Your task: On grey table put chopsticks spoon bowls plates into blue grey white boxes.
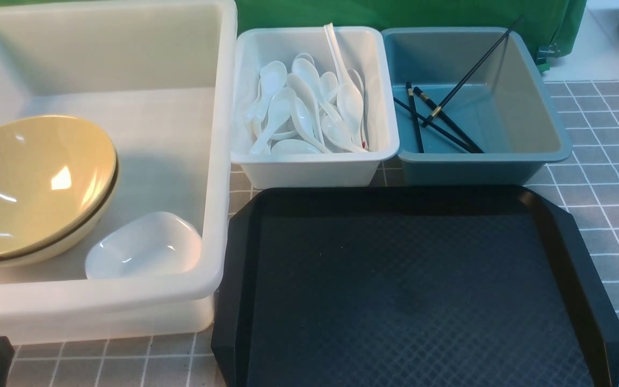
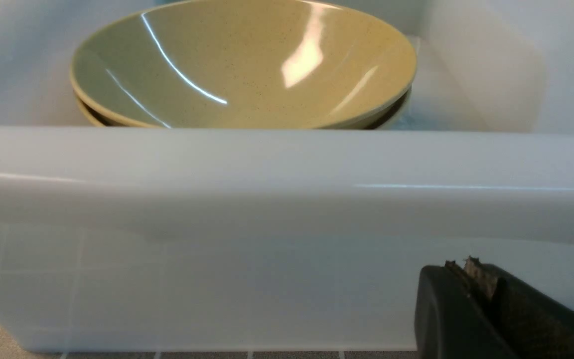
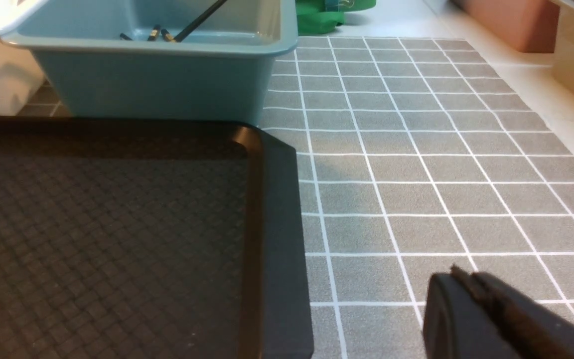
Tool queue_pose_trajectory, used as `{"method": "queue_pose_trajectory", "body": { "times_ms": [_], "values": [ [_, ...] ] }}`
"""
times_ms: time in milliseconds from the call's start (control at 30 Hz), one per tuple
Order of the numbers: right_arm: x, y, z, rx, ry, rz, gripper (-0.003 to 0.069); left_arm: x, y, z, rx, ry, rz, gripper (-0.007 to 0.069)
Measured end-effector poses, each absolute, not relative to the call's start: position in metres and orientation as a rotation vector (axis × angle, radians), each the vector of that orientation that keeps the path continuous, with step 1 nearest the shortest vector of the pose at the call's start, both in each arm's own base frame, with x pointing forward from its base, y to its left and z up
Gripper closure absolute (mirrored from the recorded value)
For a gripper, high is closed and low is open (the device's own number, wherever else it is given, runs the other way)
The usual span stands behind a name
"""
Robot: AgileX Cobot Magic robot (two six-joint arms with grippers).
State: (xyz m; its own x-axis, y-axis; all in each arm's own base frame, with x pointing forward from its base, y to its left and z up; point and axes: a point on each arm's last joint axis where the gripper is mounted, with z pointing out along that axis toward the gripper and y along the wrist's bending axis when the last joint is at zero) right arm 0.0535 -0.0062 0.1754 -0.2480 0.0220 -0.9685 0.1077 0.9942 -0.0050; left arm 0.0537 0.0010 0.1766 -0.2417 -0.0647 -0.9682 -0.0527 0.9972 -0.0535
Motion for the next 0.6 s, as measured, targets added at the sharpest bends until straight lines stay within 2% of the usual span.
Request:
{"method": "queue_pose_trajectory", "body": {
  "times_ms": [600],
  "values": [
    [0.0535,-0.0062,0.1754,0.095,1.821,-0.081,0.0579,0.0537,0.0009,0.1766,-0.087,1.816,-0.012,0.0634]
  ]
}}
